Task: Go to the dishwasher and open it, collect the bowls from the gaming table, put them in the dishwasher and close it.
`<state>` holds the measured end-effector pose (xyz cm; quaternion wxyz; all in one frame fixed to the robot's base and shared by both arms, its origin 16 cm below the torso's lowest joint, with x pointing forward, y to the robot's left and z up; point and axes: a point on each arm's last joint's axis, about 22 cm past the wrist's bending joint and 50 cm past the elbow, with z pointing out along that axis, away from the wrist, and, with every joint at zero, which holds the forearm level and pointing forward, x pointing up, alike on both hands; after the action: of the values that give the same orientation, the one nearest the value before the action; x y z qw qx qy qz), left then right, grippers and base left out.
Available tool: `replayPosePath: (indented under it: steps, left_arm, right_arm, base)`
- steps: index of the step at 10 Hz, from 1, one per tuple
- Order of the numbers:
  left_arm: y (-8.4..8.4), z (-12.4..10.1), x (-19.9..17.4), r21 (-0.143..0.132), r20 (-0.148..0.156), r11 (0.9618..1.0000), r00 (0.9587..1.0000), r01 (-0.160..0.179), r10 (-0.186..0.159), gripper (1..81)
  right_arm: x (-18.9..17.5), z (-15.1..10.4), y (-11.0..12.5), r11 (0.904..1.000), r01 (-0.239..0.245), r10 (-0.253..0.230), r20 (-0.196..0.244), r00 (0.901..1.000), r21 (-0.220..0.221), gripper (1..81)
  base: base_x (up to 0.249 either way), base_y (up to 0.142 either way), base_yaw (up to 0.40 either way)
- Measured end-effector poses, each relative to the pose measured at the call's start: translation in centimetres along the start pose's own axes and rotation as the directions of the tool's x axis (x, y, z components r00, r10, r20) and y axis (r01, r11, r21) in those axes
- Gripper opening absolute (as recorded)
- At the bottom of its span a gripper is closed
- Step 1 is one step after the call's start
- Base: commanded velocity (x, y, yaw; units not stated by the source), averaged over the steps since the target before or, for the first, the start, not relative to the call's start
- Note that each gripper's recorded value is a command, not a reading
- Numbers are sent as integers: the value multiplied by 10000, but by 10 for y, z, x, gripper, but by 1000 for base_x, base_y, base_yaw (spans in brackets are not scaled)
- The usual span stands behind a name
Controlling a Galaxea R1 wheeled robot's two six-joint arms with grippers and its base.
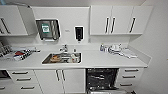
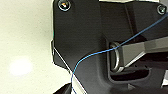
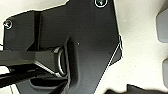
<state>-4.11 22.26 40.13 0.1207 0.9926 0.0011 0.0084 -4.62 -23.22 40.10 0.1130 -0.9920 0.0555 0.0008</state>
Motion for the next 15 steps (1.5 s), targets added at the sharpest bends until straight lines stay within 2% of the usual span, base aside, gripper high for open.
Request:
replayPosePath:
  steps: [1,3,4,12,15]
  left_arm:
    - [0,-1,3,2,-80,10000,9999,-68,68,811]
    - [1,-3,24,4,-549,9997,9982,-257,257,811]
    - [2,-3,28,1,-650,9996,9975,-280,279,811]
    - [23,1,24,-254,-602,9993,9978,-278,262,811]
    - [19,1,24,-207,-607,9994,9978,-277,264,811]
  right_arm:
    - [5,-1,-1,10000,-6,6,-162,9999,15,811]
    - [22,-3,-2,10000,30,-26,-647,9979,59,811]
    - [24,-3,-3,10000,44,-39,-714,9974,68,811]
    - [18,-2,-6,9999,48,-41,-655,9978,101,811]
    - [8,-1,-9,9999,23,-16,-535,9986,141,811]
  base:
    - [0,0,0]
    - [0,0,0]
    - [0,0,0]
    - [0,0,0]
    - [0,0,0]
